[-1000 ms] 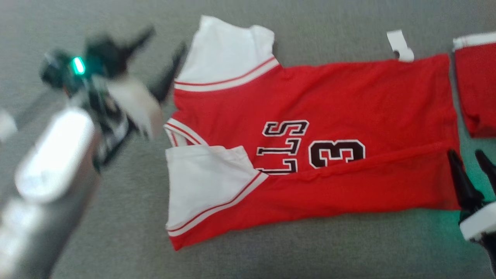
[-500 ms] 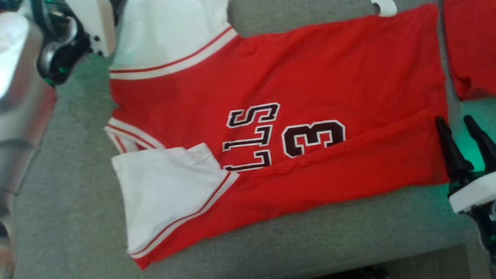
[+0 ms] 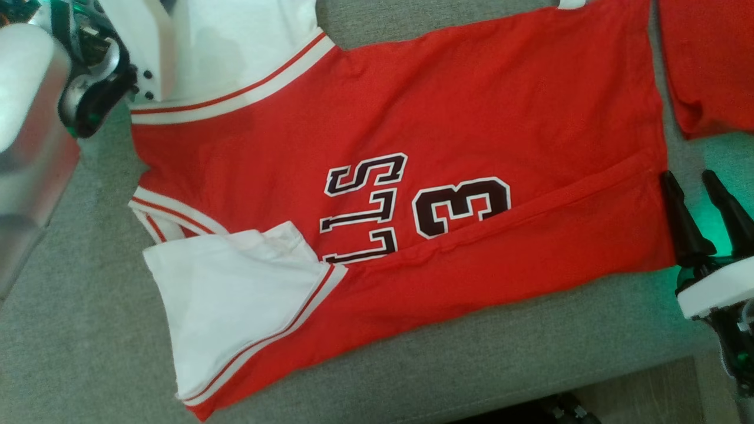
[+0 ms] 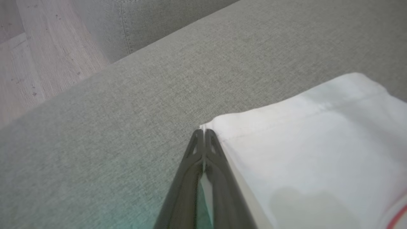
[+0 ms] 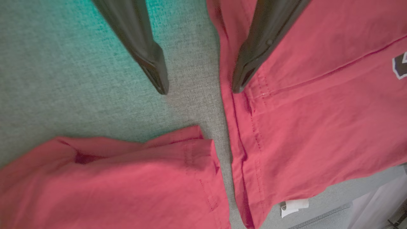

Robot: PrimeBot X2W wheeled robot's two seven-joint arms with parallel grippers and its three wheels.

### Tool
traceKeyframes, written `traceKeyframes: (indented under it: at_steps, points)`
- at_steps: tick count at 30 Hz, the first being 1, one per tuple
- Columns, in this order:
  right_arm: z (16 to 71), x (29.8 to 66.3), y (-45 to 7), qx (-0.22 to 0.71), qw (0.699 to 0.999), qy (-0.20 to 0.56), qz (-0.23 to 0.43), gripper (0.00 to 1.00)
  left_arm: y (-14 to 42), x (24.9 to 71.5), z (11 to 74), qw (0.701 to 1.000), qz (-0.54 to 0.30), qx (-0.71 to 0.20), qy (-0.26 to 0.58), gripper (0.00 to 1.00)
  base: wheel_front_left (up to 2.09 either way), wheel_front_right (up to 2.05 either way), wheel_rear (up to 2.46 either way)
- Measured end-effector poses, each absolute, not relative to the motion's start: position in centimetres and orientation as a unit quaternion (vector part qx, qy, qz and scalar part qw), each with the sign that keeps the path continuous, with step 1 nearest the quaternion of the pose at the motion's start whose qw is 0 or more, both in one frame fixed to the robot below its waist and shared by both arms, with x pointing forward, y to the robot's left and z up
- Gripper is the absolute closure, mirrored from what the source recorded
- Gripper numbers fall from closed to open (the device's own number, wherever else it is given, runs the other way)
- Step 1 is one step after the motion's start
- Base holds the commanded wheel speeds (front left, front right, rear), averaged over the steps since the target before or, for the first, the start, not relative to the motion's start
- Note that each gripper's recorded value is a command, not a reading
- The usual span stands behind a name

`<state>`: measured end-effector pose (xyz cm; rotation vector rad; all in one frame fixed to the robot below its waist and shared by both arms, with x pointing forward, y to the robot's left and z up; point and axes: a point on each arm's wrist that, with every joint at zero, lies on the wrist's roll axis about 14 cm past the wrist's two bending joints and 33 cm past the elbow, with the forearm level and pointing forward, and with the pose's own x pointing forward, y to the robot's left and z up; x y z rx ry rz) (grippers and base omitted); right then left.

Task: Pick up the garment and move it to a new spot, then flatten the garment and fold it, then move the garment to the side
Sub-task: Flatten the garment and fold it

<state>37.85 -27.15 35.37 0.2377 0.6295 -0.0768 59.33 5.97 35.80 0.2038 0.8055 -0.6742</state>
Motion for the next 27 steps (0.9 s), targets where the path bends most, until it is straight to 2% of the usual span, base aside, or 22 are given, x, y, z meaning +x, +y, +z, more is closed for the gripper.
traceKeyframes:
  at_steps: [9,14,27]
  points:
    - [37.0,39.1,-26.6,0.116,0.953,0.279,-0.025,0.0,6.0,59.1,36.9,0.866,-0.343,0.127,0.341,1.0,0.0,0.0,0.0]
    - [40.6,42.6,-24.7,0.089,0.966,0.24,0.025,0.0,5.9,58.4,39.8,0.875,-0.356,0.144,0.296,1.0,0.0,0.0,0.0]
    - [39.9,49.6,-23.7,0.055,0.937,0.341,0.051,0.0,5.3,56.9,45.3,0.875,-0.388,0.178,0.229,1.0,0.0,0.0,0.0]
